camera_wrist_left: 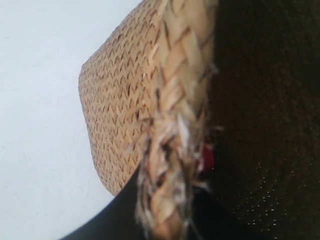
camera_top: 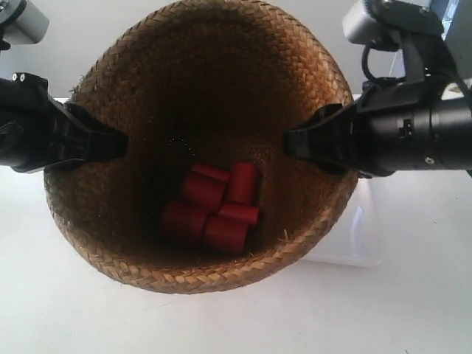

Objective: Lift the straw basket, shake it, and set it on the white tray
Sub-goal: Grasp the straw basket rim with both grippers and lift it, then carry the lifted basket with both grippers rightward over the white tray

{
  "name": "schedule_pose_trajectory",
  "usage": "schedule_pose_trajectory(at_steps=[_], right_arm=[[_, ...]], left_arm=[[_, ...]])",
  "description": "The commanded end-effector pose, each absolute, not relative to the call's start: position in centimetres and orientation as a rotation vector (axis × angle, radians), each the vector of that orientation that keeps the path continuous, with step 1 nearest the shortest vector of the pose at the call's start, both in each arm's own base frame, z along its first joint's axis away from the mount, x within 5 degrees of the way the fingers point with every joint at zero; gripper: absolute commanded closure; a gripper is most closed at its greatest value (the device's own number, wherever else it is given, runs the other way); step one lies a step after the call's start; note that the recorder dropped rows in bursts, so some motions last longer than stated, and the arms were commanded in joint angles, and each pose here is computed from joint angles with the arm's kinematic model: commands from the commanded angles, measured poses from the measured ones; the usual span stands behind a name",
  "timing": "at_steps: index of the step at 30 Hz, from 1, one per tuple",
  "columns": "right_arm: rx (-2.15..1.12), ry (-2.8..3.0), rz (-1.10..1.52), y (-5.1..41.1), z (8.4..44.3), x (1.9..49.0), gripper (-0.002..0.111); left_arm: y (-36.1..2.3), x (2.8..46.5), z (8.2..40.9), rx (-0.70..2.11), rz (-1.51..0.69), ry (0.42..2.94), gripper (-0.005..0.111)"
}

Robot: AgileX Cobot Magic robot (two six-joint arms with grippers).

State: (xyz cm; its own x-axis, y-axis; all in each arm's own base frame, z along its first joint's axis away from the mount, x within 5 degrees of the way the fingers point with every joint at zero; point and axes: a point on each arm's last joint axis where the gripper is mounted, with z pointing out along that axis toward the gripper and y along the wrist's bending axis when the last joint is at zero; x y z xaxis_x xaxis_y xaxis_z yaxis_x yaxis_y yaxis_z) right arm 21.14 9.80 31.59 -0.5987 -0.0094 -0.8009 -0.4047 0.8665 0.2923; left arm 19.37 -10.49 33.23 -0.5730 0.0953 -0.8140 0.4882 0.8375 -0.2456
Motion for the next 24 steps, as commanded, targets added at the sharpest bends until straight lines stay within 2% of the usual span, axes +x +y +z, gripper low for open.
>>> schedule_pose_trajectory(at_steps=[1,16,24], right_arm=[[-0.287,2.111,0.549,8.9,31.1,19.3,0.108],[-0.287,2.055,0.432,8.0,31.0,18.9,0.108],[-0.185,2.077,0.501,8.0,31.0,18.9,0.108]], left_arm=[[-10.4,19.0,33.4,0.434,-0.556,2.078,0.107],[-7.9,20.0,32.0,0.305,-0.398,2.12,0.107],[-8.0,19.7,31.7,0.321,-0.406,2.163,0.107]])
